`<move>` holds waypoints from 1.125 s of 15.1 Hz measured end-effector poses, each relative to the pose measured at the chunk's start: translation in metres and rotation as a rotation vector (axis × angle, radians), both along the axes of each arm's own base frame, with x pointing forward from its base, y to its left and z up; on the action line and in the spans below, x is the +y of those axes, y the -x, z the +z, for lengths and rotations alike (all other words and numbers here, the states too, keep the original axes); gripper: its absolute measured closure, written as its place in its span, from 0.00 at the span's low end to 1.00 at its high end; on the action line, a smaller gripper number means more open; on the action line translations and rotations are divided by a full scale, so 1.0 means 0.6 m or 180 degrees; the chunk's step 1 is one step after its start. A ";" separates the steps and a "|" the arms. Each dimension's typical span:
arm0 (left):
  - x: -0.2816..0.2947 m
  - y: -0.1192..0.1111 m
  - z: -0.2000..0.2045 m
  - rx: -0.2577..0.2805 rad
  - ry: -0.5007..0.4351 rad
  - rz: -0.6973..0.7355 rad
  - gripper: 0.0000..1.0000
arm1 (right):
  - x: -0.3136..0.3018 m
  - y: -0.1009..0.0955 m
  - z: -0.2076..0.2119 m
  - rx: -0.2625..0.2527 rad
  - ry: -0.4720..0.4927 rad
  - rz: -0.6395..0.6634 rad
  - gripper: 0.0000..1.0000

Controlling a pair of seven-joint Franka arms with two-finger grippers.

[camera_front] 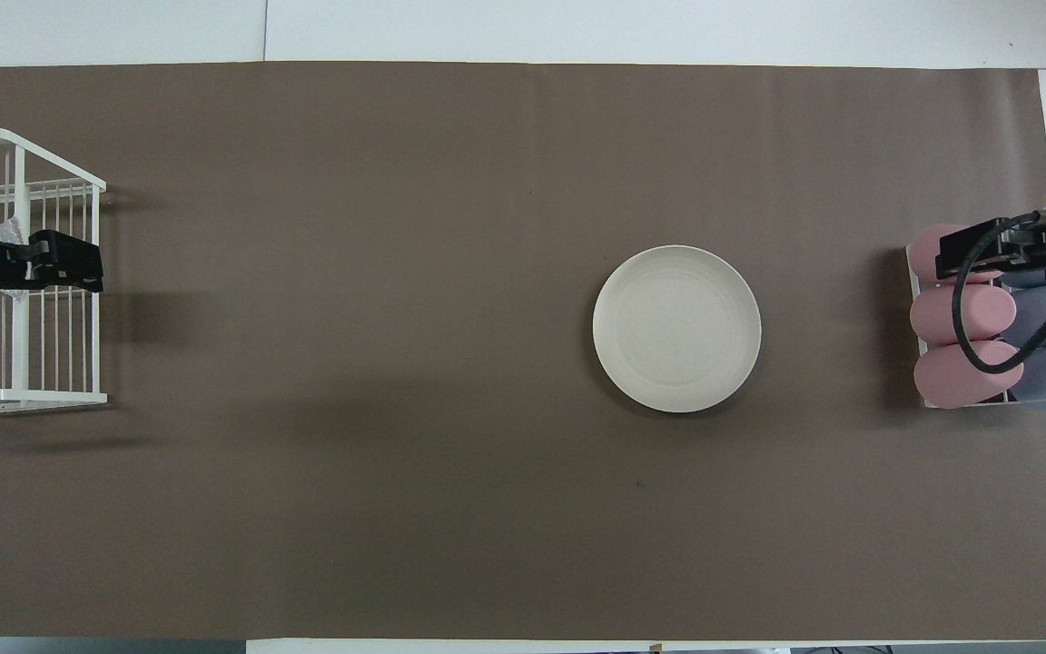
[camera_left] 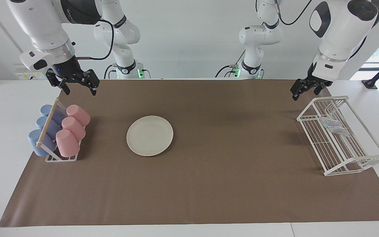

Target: Wipe plate with sponge

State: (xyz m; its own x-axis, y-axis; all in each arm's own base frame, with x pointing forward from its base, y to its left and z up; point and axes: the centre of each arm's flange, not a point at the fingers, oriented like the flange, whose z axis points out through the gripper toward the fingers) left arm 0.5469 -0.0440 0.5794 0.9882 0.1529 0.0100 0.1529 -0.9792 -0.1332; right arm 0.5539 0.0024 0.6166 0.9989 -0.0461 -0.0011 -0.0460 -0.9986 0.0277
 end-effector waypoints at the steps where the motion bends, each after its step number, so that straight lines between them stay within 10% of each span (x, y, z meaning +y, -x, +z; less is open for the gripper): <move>1: -0.001 -0.007 -0.014 0.0008 -0.0166 -0.0003 0.00 | 0.003 0.000 -0.001 0.0003 0.0000 -0.0017 0.00; 17: 0.058 -0.108 -0.219 -0.0124 -0.1817 -0.0361 0.00 | 0.214 0.025 0.000 -0.0030 -0.0140 -0.1517 0.00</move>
State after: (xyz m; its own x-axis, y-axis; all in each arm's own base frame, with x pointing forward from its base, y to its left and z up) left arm 0.6117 -0.0091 0.4481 0.9953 0.0059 0.0963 0.0665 -0.7646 -0.6411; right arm 0.5387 0.1306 0.6164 0.8665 -0.4991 -0.0044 -0.4991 -0.8664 -0.0168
